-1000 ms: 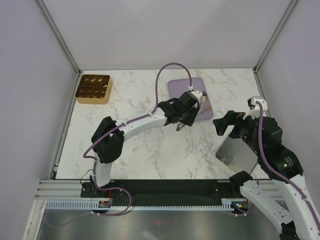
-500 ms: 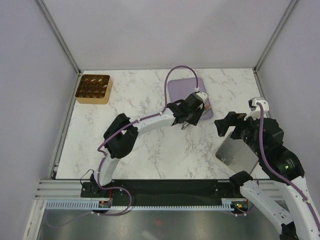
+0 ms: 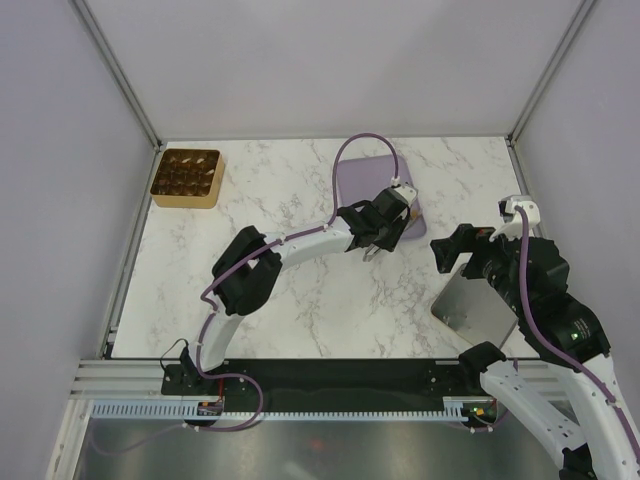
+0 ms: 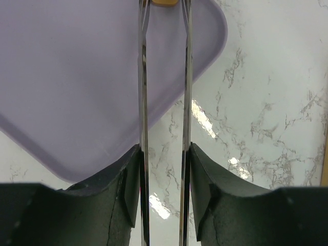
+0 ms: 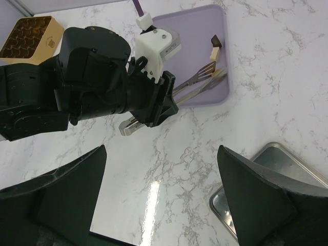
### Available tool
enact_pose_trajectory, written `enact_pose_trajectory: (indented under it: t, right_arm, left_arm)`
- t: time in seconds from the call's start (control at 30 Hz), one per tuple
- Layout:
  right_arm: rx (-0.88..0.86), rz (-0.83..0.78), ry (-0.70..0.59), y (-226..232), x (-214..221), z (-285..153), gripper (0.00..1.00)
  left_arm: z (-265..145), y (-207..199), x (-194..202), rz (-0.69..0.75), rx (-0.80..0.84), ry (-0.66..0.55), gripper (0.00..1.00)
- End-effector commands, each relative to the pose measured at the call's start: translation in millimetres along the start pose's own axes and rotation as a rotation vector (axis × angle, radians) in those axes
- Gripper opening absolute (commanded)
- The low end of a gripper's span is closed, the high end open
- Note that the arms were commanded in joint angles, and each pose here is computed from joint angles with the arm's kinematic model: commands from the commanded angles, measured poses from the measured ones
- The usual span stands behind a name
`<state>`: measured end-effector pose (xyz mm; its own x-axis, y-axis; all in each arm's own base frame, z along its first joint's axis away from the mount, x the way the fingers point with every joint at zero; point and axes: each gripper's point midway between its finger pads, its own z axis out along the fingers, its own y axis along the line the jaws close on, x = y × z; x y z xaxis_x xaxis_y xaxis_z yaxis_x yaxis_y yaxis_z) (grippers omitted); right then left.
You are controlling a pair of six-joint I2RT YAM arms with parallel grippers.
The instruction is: Pack the chocolate
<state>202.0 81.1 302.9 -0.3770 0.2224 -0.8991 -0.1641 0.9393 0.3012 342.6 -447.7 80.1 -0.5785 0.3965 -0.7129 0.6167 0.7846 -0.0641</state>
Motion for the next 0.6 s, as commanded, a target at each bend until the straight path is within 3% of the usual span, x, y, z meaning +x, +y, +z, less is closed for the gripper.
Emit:
enact_pose_trajectory:
  t: [0.0, 0.37, 0.57]
  right_arm:
    - [0.004, -0.006, -0.035, -1, -8, -5, 0.98]
    - [0.002, 0.002, -0.041, -1, -9, -8, 0.98]
    - [-0.010, 0.013, -0.041, 2, -9, -9, 0.98]
  left_arm:
    - [1, 0, -27, 0.025, -0.018, -0.083, 0.46]
    - [-6, 8, -24, 0.028, -0.057, -0.063, 0.40]
    - [-39, 20, -30, 0.010, -0.102, -0.074, 0.40]
